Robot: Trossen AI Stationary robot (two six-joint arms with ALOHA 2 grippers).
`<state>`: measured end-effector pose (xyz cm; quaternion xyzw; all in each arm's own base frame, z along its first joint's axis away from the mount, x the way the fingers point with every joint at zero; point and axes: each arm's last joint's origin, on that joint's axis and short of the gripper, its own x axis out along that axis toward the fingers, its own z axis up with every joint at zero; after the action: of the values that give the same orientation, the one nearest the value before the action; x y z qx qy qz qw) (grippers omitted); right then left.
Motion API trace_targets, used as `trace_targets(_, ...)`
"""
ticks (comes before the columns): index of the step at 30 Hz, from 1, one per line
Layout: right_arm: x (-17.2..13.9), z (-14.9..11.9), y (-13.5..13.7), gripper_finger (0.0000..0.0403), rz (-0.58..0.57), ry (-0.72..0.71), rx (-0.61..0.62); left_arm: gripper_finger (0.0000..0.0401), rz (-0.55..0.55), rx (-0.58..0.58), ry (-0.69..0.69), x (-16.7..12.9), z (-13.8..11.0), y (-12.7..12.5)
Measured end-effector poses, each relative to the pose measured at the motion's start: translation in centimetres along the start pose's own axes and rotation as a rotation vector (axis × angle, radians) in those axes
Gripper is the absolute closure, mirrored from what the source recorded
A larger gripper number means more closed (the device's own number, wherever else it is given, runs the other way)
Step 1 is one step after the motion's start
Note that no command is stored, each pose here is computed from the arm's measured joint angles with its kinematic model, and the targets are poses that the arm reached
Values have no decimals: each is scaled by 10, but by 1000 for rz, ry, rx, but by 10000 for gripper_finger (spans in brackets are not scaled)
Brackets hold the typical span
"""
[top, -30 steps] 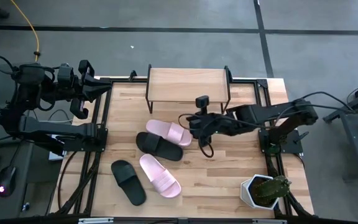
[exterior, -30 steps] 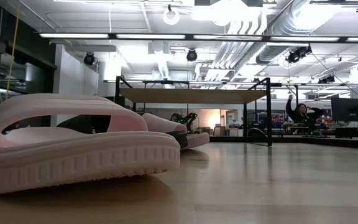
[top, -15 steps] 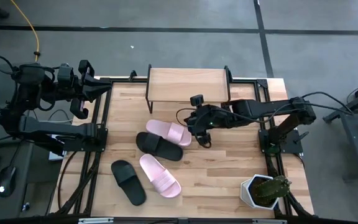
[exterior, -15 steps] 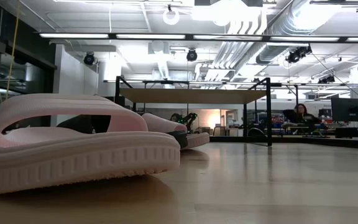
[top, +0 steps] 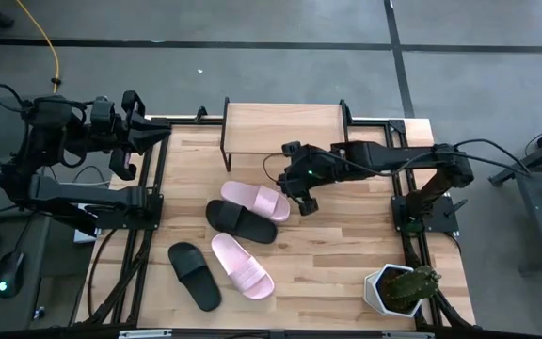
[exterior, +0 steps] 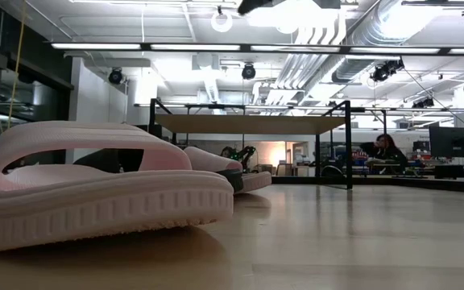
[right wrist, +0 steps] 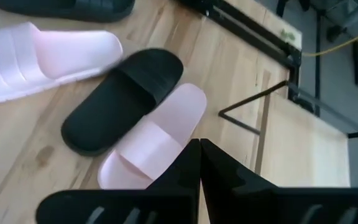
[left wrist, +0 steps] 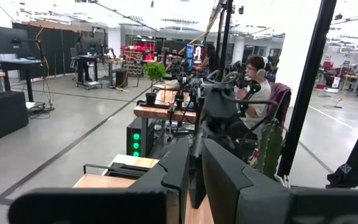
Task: Pick and place slides into the shelf
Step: Put the top black slipper on the shelf
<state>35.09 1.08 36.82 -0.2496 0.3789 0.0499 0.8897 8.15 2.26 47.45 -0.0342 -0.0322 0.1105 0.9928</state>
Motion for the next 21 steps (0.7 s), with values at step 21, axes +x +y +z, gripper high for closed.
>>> trace_targets(21, 79, -19, 18, 402, 103, 253, -107, 364, 14, -16, 168, 14, -16, 2)
